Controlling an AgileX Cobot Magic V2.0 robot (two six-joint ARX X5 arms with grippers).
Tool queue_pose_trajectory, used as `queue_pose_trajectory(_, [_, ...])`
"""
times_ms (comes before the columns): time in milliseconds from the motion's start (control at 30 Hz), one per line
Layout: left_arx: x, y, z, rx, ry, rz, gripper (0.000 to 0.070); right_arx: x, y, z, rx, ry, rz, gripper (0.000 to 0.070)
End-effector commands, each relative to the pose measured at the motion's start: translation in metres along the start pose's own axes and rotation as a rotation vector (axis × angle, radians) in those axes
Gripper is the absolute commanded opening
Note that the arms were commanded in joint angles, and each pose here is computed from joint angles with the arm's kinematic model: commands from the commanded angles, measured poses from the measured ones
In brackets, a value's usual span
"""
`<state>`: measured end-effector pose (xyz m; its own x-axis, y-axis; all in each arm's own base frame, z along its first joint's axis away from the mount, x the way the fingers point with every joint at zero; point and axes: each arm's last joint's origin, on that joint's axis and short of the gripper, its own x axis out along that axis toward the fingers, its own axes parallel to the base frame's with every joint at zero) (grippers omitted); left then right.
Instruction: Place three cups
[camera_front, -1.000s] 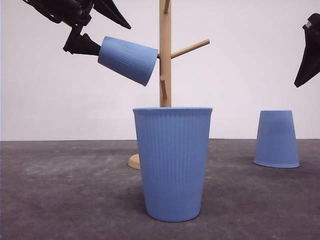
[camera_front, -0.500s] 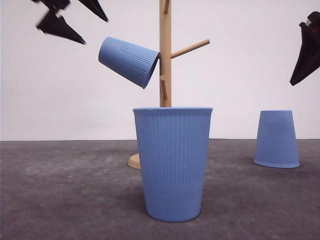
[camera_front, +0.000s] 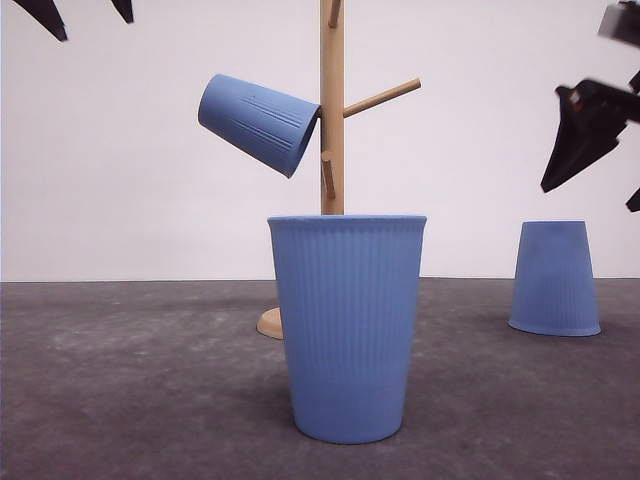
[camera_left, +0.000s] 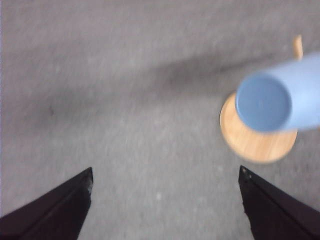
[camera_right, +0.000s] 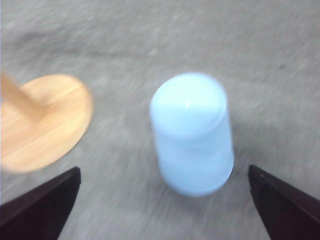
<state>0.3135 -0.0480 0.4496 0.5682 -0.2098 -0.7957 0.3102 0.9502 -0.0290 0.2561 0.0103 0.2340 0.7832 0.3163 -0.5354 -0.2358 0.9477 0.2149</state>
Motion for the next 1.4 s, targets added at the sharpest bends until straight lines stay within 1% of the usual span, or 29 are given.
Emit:
queue_pose_trajectory(0, [-0.006, -0.001, -0.001, -0.002, 0.002, 0.02, 0.0554, 0.007, -0.002, 0.006, -0.021, -0.023, -0.002, 0.07])
queue_pose_trajectory(67, [-0.008, -0.003, -0.005, -0.01, 0.032, 0.032, 0.0554, 0.016, -0.005, 0.005, -0.022, -0.025, -0.002, 0.07])
queue_pose_trajectory(167, [-0.009, -0.008, -0.012, -0.015, 0.059, 0.027, 0.0554, 0.029, -0.009, 0.004, -0.024, -0.031, -0.001, 0.07])
queue_pose_trajectory(300, [-0.002, -0.01, -0.032, -0.035, 0.132, 0.063, 0.0554, 0.046, -0.015, 0.006, -0.025, -0.035, -0.001, 0.07])
queue_pose_trajectory(433, [0.008, -0.013, -0.064, -0.069, 0.173, 0.106, 0.0554, 0.063, -0.02, 0.012, -0.032, -0.026, 0.0, 0.07])
queue_pose_trajectory(500, [0.012, -0.015, -0.085, -0.09, 0.179, 0.108, 0.0554, 0.07, -0.022, 0.014, -0.042, -0.019, 0.001, 0.07])
queue_pose_trajectory(633, [0.014, -0.018, -0.122, -0.117, 0.191, 0.11, 0.0554, 0.081, -0.025, 0.017, -0.038, -0.005, 0.001, 0.0695])
queue_pose_trajectory(733, [0.011, -0.02, -0.143, -0.139, 0.208, 0.108, 0.0554, 0.086, -0.027, 0.016, -0.034, 0.008, 0.024, 0.069])
queue_pose_trajectory(767, [0.009, -0.021, -0.148, -0.144, 0.209, 0.108, 0.0554, 0.088, -0.027, 0.015, -0.032, 0.012, 0.025, 0.0672])
queue_pose_trajectory(867, [0.002, -0.023, -0.161, -0.155, 0.195, 0.11, 0.0554, 0.091, -0.026, 0.013, -0.035, 0.018, 0.033, 0.0554])
queue_pose_trajectory(1000, [-0.011, -0.025, -0.168, -0.167, 0.15, 0.111, 0.0554, 0.091, -0.025, 0.013, -0.035, 0.018, 0.06, 0.0334])
queue_pose_trajectory(1033, [-0.013, -0.025, -0.169, -0.167, 0.137, 0.112, 0.0554, 0.091, -0.025, 0.013, -0.035, 0.019, 0.059, 0.0294])
queue_pose_trajectory(1067, [-0.016, -0.026, -0.169, -0.167, 0.124, 0.112, 0.0554, 0.091, -0.025, 0.013, -0.035, 0.019, 0.061, 0.027])
queue_pose_trajectory(1100, [-0.018, -0.026, -0.17, -0.169, 0.111, 0.112, 0.0554, 0.091, -0.024, 0.013, -0.035, 0.019, 0.067, 0.0257])
queue_pose_trajectory(1233, [-0.022, -0.026, -0.169, -0.167, 0.07, 0.113, 0.0554, 0.088, -0.026, 0.023, -0.013, -0.001, 0.133, 0.0254])
queue_pose_trajectory(1300, [-0.022, -0.026, -0.168, -0.166, 0.059, 0.112, 0.0554, 0.083, -0.029, 0.038, 0.025, -0.015, 0.193, 0.0254])
queue_pose_trajectory(1367, [-0.021, -0.026, -0.167, -0.165, 0.048, 0.112, 0.0554, 0.074, -0.03, 0.059, 0.05, -0.036, 0.269, 0.0254])
